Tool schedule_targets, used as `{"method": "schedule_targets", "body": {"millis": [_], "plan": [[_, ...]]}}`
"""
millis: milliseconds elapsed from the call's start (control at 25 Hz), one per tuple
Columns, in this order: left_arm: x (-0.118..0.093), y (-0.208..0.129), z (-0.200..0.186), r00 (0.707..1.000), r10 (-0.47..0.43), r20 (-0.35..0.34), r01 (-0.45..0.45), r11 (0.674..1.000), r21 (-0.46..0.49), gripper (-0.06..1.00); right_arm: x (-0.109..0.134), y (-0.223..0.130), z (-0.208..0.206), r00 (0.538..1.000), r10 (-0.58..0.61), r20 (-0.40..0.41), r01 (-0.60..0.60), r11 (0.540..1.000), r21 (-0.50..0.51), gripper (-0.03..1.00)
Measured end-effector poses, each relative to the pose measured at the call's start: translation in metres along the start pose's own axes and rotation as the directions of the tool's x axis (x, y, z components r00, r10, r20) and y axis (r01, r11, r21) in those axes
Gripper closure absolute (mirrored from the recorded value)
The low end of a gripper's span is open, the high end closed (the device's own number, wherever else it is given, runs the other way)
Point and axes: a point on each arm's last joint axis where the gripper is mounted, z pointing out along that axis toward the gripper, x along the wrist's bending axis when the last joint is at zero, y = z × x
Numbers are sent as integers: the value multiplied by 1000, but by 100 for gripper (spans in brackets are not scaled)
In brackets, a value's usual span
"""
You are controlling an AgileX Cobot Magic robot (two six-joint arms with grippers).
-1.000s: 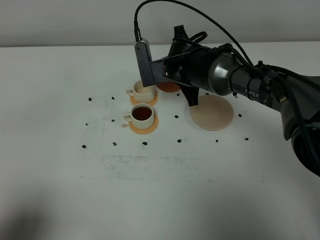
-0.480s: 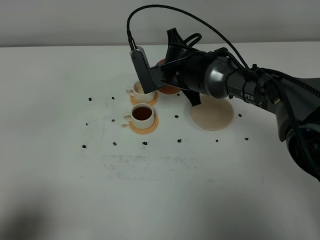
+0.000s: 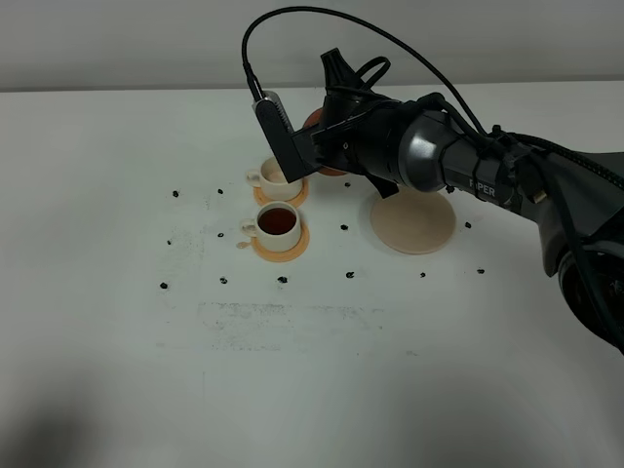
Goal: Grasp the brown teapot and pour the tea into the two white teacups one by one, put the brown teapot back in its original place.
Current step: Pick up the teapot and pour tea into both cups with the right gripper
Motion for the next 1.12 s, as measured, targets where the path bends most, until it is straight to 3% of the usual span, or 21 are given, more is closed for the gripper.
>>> {"method": "schedule_targets", "body": {"millis": [1120], "plan": [[0,0,0,1000,0,0,0,1000,0,60,-8,8,-5,988,-110,106,111,994,-1,84]]}}
